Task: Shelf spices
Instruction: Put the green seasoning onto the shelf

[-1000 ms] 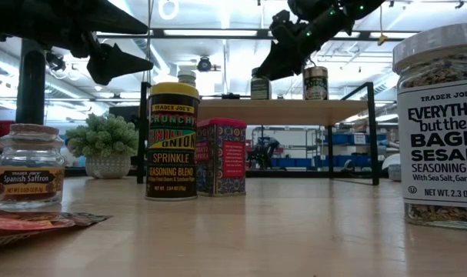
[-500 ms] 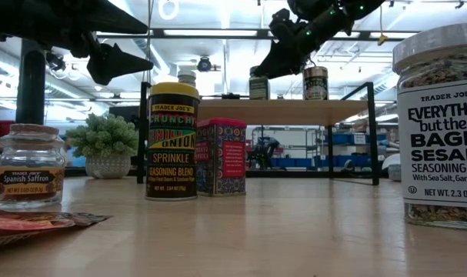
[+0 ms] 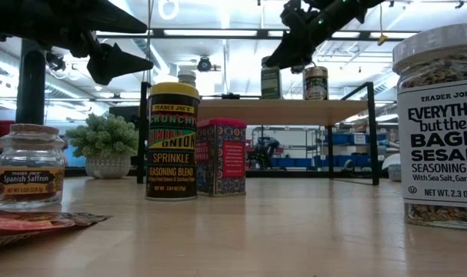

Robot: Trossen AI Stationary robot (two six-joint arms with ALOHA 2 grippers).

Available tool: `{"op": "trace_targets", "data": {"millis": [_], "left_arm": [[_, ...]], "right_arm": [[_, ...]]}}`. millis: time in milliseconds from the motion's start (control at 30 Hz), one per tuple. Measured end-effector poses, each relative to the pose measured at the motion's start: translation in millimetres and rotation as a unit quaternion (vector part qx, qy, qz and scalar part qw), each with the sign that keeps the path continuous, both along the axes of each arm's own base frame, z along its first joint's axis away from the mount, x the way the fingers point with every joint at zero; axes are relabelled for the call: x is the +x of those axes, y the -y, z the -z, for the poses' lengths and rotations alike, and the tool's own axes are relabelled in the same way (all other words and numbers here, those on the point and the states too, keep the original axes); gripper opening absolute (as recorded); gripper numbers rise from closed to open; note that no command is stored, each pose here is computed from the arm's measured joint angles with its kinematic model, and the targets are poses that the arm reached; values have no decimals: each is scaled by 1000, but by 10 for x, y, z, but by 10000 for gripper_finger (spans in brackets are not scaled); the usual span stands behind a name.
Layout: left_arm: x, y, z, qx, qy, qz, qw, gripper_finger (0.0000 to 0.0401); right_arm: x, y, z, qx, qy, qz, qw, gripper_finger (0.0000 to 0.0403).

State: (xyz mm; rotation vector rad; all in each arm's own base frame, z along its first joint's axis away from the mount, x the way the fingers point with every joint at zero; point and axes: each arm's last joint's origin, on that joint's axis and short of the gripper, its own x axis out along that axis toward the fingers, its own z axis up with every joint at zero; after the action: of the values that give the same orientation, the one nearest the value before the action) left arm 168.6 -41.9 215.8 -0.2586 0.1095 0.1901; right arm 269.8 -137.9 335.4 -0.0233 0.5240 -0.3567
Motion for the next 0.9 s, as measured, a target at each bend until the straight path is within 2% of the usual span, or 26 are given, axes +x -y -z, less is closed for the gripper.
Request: {"op": "trace_targets", "data": {"millis": [267, 467, 900], "left_arm": [[0, 0, 0, 0, 0, 0, 1000, 399], [0, 0, 0, 0, 0, 0, 1000, 399], [0, 0, 0, 0, 0, 0, 1000, 399]], "right_arm": [[-56, 12, -7, 1, -11, 5, 1000, 211], [-89, 3, 48, 9, -44, 16, 999, 216], [-92, 17, 46, 3, -45, 19, 999, 224]]}}
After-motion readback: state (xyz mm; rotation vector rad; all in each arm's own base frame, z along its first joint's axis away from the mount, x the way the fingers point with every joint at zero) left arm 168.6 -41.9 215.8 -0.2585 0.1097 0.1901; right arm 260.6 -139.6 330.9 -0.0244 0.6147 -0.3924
